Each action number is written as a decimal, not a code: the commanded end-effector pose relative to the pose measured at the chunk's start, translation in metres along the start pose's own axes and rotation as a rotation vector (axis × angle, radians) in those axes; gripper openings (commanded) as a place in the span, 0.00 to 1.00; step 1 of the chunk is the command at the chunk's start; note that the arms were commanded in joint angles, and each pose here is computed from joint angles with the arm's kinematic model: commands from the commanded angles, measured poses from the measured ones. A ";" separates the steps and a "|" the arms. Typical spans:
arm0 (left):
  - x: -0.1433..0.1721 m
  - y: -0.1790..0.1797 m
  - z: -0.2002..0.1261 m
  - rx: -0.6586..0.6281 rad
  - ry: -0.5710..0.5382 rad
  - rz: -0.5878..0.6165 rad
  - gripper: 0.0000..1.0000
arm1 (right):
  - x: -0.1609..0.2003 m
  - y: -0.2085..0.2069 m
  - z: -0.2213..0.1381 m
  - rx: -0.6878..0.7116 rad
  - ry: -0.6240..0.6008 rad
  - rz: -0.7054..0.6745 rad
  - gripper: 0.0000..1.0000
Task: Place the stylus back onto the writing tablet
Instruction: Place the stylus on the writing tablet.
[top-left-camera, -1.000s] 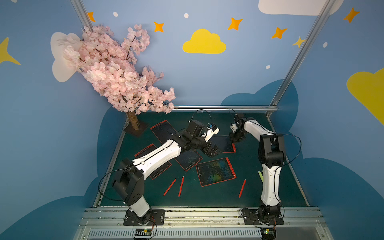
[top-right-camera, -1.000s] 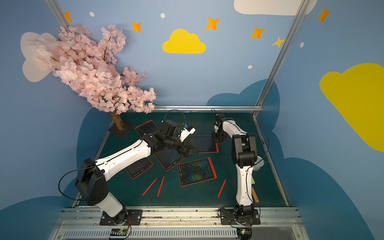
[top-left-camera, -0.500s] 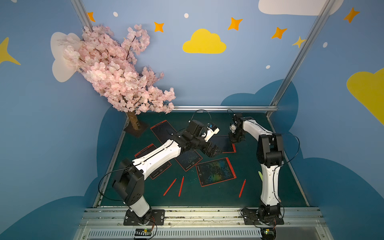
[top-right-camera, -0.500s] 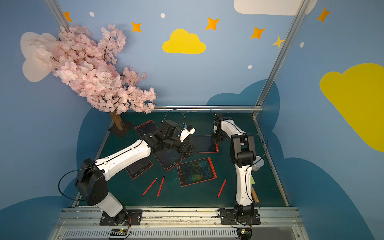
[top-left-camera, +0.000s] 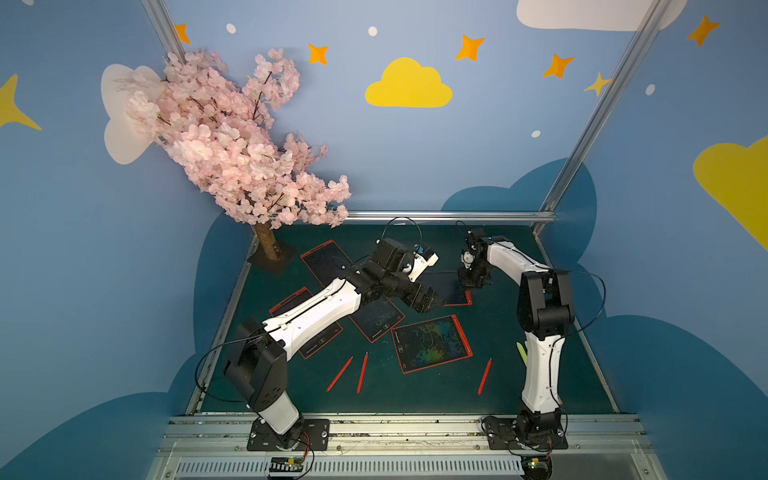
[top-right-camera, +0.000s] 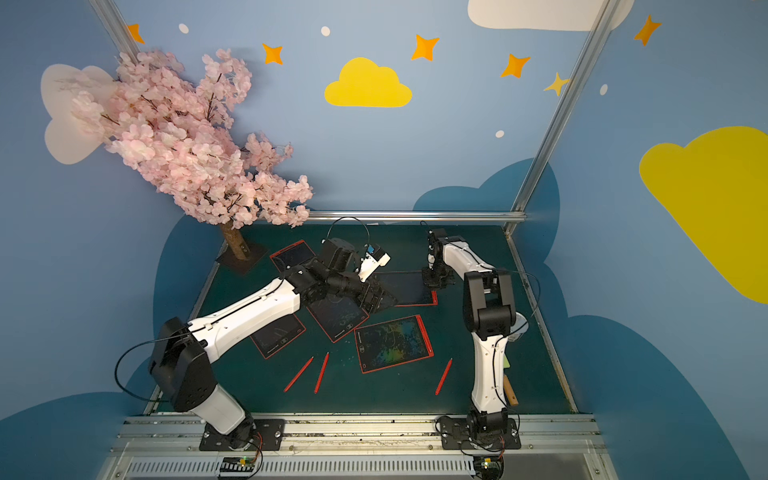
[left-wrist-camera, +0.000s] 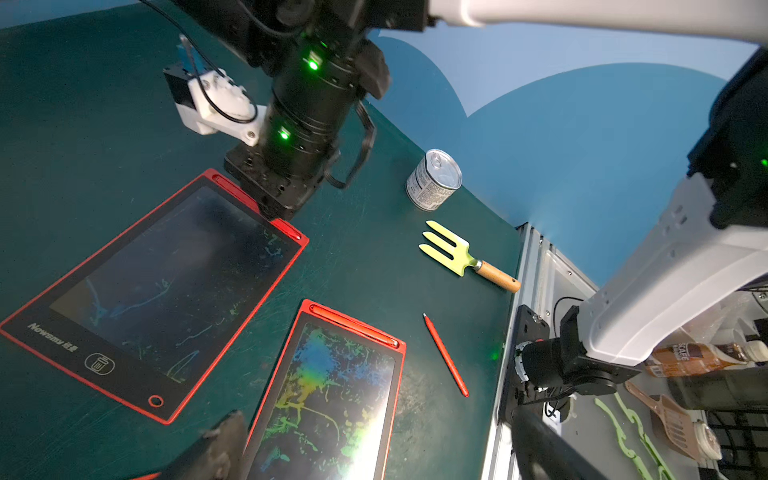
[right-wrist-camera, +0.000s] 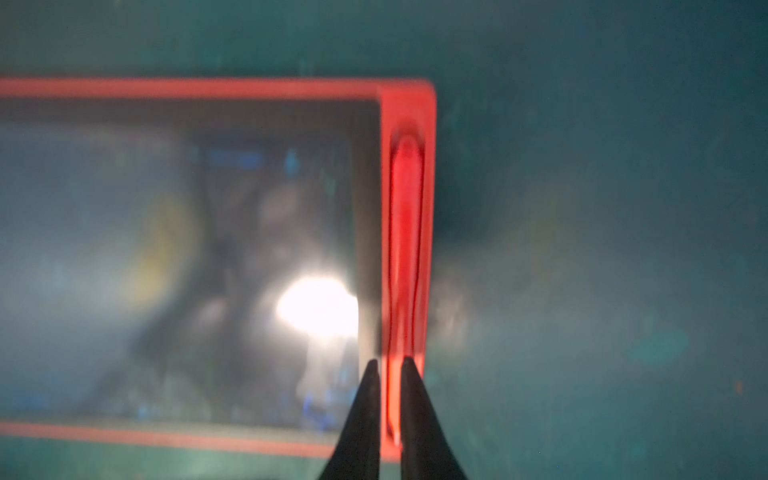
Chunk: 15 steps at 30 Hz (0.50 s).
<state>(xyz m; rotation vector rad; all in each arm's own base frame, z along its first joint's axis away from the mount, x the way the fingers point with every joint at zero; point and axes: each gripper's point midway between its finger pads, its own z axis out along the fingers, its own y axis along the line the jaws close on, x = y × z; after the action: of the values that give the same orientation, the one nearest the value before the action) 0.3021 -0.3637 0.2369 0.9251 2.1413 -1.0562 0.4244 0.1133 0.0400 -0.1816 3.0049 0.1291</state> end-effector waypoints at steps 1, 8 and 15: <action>-0.023 -0.005 -0.021 -0.016 -0.056 -0.038 0.99 | 0.002 0.017 -0.039 -0.069 -0.097 0.019 0.15; -0.026 0.018 -0.029 -0.095 -0.072 -0.127 0.99 | 0.042 0.038 -0.076 -0.166 -0.166 0.023 0.34; -0.019 0.045 -0.020 -0.123 -0.048 -0.200 0.99 | 0.072 0.048 -0.110 -0.255 -0.234 0.037 0.43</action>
<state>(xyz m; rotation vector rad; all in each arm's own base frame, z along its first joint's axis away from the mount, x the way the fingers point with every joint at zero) 0.3361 -0.3365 0.2479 0.6861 2.2261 -1.0081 0.3401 0.1375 0.1285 -0.1526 2.7952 0.4247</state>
